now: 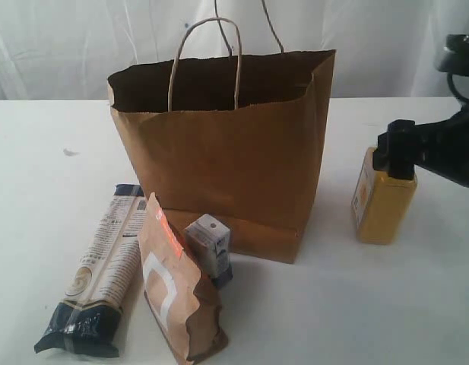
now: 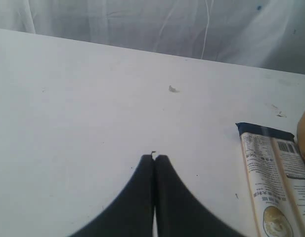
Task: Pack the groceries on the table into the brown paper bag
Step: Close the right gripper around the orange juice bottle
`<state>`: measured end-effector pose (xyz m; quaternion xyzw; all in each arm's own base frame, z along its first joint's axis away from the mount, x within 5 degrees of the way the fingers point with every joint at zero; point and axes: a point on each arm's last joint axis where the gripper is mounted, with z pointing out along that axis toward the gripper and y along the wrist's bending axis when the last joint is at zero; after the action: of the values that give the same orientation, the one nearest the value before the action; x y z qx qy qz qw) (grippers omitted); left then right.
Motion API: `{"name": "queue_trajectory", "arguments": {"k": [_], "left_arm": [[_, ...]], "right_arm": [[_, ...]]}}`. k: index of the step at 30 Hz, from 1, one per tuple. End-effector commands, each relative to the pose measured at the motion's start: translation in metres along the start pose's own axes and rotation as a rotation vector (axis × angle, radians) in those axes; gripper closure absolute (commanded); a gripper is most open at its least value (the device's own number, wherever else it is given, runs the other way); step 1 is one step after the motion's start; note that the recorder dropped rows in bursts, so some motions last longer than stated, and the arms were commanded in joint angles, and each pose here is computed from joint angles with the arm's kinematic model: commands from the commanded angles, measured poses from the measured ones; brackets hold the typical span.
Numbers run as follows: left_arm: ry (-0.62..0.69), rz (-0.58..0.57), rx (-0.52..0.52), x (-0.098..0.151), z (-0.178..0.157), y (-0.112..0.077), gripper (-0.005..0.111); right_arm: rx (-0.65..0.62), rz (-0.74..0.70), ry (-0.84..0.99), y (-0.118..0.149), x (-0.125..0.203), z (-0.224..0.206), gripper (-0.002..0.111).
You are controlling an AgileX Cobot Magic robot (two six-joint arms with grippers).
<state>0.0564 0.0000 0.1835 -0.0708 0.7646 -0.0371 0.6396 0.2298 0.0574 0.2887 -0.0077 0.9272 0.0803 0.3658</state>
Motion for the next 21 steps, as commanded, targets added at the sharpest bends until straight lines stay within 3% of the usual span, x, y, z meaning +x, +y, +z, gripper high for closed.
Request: {"name": "queue_trajectory", "arguments": {"k": [1,21], "left_arm": [[-0.002,-0.003,0.007,0.001,0.0,0.0,0.107],[-0.002,-0.003,0.007,0.001,0.0,0.0,0.107]], "right_arm": [[0.001,-0.013,-0.003,0.002,-0.013,0.012,0.022],[0.081,-0.112,0.093,-0.01,-0.026,0.087,0.022]]}}
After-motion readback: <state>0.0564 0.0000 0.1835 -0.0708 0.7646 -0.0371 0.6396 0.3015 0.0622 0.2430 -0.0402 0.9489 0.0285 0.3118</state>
